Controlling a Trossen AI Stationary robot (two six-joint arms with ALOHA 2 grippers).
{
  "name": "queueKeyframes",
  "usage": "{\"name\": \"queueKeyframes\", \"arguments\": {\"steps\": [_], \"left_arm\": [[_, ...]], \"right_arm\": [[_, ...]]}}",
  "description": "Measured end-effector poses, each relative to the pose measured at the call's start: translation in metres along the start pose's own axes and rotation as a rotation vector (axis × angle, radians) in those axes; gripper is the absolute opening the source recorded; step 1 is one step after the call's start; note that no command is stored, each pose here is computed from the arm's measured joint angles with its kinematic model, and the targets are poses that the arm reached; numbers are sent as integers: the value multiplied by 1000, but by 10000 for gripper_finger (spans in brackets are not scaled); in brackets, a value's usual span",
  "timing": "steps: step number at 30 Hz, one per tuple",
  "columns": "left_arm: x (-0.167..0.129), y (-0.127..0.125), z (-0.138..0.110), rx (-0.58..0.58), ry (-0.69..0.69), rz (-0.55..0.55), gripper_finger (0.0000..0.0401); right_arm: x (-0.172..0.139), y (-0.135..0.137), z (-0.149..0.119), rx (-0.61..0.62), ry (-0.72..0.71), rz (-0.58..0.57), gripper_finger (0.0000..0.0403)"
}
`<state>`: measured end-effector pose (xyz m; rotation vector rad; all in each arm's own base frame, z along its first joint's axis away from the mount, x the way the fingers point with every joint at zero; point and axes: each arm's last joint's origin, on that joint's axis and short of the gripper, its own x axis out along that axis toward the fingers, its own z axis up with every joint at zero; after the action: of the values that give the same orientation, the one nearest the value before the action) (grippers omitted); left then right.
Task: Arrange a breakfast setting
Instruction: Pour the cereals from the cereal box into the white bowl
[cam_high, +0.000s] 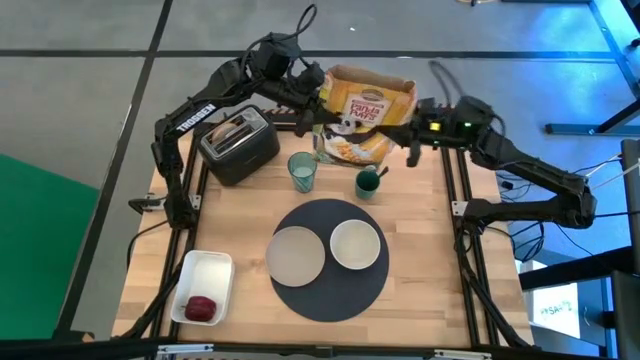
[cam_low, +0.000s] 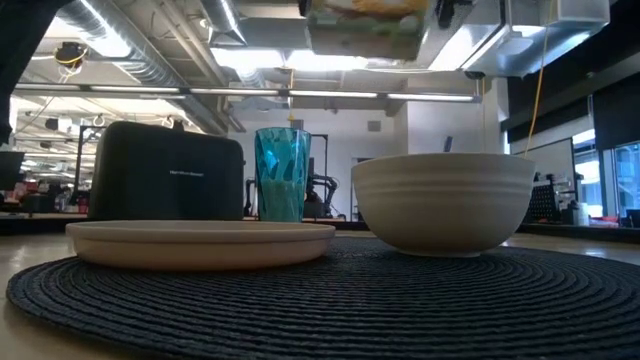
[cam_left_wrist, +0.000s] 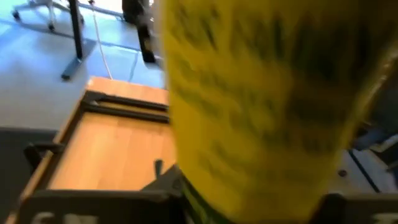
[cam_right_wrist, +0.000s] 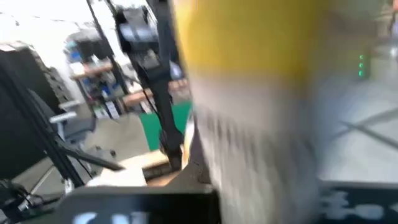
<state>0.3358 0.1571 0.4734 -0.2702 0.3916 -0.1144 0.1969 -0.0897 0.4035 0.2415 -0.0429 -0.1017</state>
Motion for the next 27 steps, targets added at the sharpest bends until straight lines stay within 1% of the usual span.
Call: {"name": "queueKeyframes", "arguments": {"steps": [3, 5, 8, 13, 15, 21, 24, 27], "left_arm": [[-2, -10, -2, -10, 29, -34, 135], [-6, -16, -3, -16, 41, -42, 163], [-1, -26, -3, -7, 48, -59, 202], [10, -45, -5, 22, 58, -75, 261], [14, -52, -5, 37, 53, -66, 280], [24, -66, -8, 53, 63, 52, 321], [26, -67, -8, 28, 55, 92, 330], [28, -71, -3, 33, 4, 97, 331]], "right_arm": [[-11, 7, 12, -38, -87, 28, 4], [-17, 9, 17, -65, -121, 44, 2], [-25, 11, 24, -90, -163, 68, 1], [-25, 13, 29, -101, -209, 106, 1], [-24, 13, 31, -106, -238, 117, 1], [-28, 17, 42, -135, -359, 120, 0], [-30, 18, 45, -145, -391, 120, 0], [-30, 18, 46, -151, -404, 130, 0]]}}
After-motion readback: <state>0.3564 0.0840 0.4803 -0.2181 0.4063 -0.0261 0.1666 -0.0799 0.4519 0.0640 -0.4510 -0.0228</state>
